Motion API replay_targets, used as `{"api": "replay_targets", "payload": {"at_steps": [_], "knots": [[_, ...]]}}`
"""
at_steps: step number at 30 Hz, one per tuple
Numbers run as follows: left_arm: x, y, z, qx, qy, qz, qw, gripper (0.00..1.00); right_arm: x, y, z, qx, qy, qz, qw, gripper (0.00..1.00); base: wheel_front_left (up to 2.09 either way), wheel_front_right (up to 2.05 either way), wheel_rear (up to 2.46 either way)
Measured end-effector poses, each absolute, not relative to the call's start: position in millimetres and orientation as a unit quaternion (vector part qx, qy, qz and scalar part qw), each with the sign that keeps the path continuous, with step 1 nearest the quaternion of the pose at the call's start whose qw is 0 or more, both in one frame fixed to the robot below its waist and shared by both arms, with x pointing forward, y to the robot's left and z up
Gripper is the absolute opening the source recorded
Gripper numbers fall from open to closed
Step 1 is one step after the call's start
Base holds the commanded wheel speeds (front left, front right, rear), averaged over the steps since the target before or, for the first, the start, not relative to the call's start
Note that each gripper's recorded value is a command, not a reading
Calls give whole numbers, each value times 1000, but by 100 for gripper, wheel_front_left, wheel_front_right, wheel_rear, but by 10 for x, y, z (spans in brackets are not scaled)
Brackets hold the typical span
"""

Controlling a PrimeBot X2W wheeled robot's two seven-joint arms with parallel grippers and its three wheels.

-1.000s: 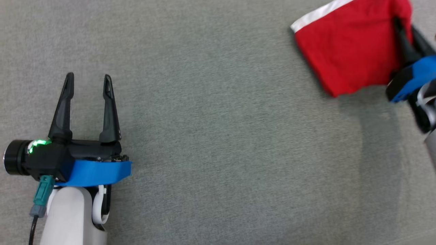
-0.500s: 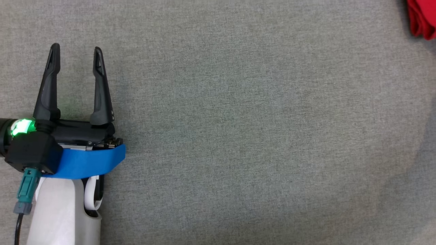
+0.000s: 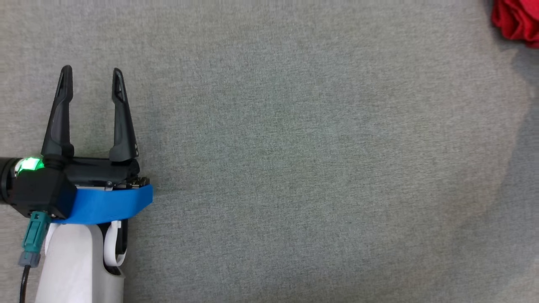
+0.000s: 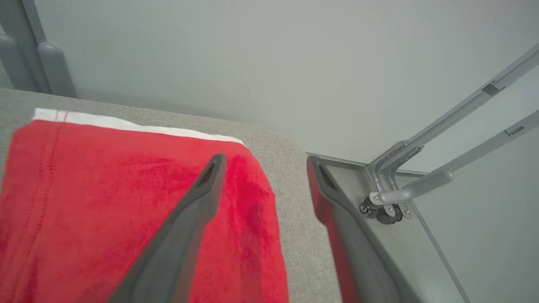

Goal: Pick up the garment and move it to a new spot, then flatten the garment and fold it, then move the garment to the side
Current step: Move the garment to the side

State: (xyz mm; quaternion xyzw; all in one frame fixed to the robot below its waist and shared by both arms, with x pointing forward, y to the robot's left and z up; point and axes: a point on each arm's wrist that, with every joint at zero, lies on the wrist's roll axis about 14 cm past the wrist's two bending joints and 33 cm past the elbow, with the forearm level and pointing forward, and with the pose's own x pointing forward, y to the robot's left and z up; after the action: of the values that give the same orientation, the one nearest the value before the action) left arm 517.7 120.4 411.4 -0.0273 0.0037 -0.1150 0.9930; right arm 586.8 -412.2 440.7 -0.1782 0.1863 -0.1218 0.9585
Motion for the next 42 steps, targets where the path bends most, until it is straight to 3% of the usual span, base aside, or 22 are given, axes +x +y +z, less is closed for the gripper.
{"api": "replay_targets", "payload": {"at_steps": [11, 19, 32, 42], "knots": [[4804, 1367, 4427, -36, 3, -82, 996, 100, 5770, -3315, 5161, -86, 35, -65, 994, 100, 0, 0, 0], [4472, 1426, 4664, -39, -5, -68, 997, 100, 5360, -2609, 5419, -45, -26, 4, 999, 100, 0, 0, 0], [4026, 1572, 4821, -45, -9, -40, 998, 100, 4702, -1885, 5386, 23, -51, 68, 996, 100, 0, 0, 0], [3841, 1701, 4865, -43, -12, -20, 999, 100, 4225, -1777, 5238, 53, -52, 64, 995, 100, 0, 0, 0]]}}
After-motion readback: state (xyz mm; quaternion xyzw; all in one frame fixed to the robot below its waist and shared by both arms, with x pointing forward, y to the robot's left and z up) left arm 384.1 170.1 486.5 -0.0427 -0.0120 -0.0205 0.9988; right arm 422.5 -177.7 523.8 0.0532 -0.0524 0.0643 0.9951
